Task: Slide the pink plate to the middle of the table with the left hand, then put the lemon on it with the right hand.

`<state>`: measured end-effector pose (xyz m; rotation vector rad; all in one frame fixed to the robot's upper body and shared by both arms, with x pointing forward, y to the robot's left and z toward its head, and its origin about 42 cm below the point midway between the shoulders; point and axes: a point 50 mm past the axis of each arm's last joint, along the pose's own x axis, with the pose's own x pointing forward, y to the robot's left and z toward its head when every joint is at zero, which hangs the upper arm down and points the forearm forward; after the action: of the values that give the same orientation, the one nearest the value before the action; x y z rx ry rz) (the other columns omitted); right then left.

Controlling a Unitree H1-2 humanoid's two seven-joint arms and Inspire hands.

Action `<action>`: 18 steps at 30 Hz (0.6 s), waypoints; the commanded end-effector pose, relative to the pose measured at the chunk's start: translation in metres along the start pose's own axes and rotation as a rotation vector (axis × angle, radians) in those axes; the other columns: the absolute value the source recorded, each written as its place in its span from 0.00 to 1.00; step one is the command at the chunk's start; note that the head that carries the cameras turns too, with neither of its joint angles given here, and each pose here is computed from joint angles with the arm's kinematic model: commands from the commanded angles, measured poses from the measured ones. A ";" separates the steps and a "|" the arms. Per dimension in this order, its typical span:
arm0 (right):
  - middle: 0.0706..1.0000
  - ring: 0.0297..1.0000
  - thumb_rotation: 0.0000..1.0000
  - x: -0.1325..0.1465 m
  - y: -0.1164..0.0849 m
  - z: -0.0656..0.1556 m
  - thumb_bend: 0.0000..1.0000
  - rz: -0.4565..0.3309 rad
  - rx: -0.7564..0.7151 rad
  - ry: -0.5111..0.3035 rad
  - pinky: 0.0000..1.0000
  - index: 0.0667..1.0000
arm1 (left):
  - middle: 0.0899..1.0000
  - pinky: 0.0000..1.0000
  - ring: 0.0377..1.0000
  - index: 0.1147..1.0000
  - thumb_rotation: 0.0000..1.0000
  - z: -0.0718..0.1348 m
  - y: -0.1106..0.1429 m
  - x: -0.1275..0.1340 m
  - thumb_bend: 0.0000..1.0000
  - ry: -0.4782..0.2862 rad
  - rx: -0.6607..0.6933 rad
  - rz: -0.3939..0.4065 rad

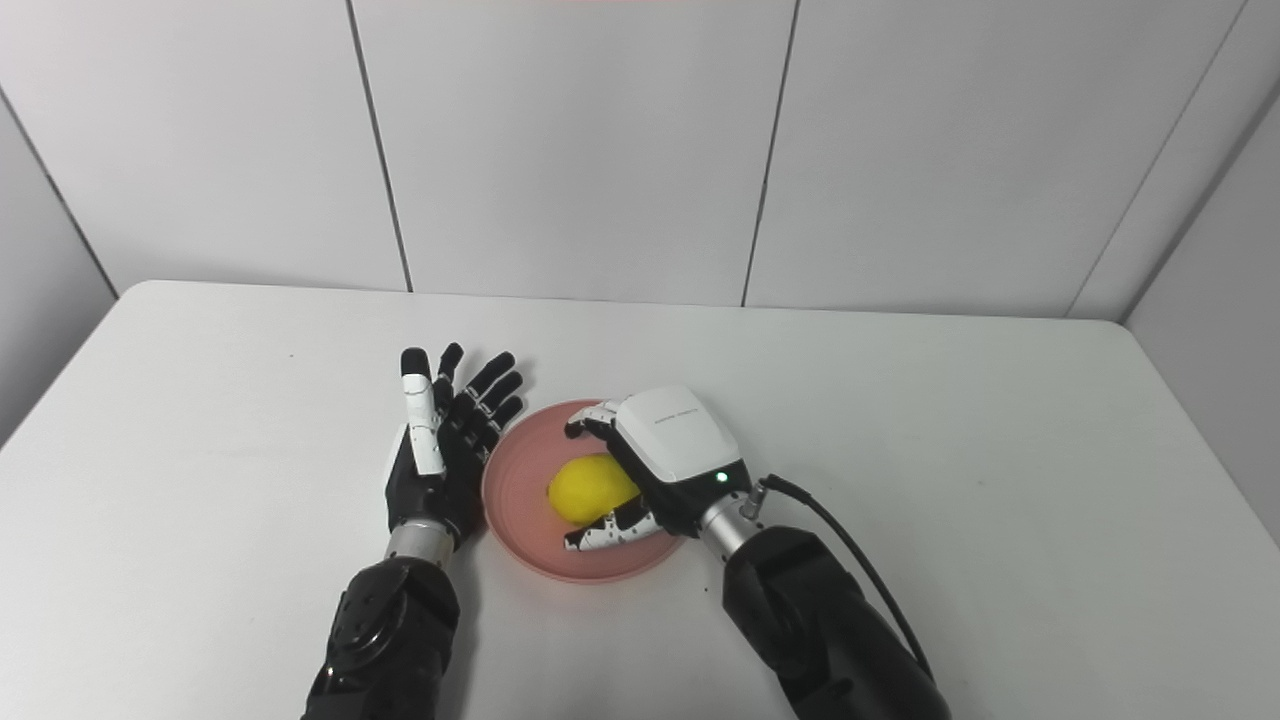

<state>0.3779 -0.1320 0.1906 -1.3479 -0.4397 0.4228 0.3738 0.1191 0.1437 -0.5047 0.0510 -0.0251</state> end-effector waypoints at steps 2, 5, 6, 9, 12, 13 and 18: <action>0.76 0.76 0.45 0.006 -0.021 0.000 0.94 -0.089 -0.016 -0.010 0.78 0.69 | 0.78 0.85 0.83 1.00 0.93 -0.015 -0.026 -0.003 0.91 0.037 -0.082 0.005; 0.76 0.76 0.45 0.007 -0.023 0.000 0.93 -0.094 -0.011 -0.013 0.78 0.70 | 0.79 0.84 0.83 1.00 0.93 -0.014 -0.027 -0.002 0.91 0.035 -0.085 0.004; 0.75 0.76 0.45 0.007 -0.024 0.000 0.93 -0.099 -0.006 -0.016 0.78 0.70 | 0.79 0.84 0.83 1.00 0.93 -0.014 -0.027 -0.002 0.91 0.034 -0.087 0.004; 0.75 0.74 0.44 0.009 -0.027 0.001 0.92 -0.121 0.009 -0.029 0.74 0.69 | 0.80 0.83 0.83 1.00 0.92 -0.015 -0.026 -0.001 0.91 0.031 -0.081 0.002; 0.72 0.71 0.43 0.009 -0.031 0.000 0.89 -0.164 0.038 -0.042 0.66 0.68 | 0.79 0.85 0.83 1.00 0.94 -0.014 -0.025 0.000 0.90 0.032 -0.062 0.002; 0.72 0.71 0.44 0.009 -0.034 0.000 0.88 -0.194 0.055 -0.050 0.66 0.68 | 0.79 0.85 0.83 1.00 0.94 -0.014 -0.026 0.000 0.90 0.031 -0.060 0.004; 0.70 0.68 0.58 0.008 -0.044 -0.006 0.76 -0.302 0.097 -0.074 0.60 0.69 | 0.79 0.85 0.84 1.00 0.95 -0.013 -0.027 0.001 0.90 0.029 -0.057 0.005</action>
<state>0.3842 -0.1433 0.2081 -1.1886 -0.5373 0.2818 0.3762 0.1172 0.1435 -0.5005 0.0446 -0.0258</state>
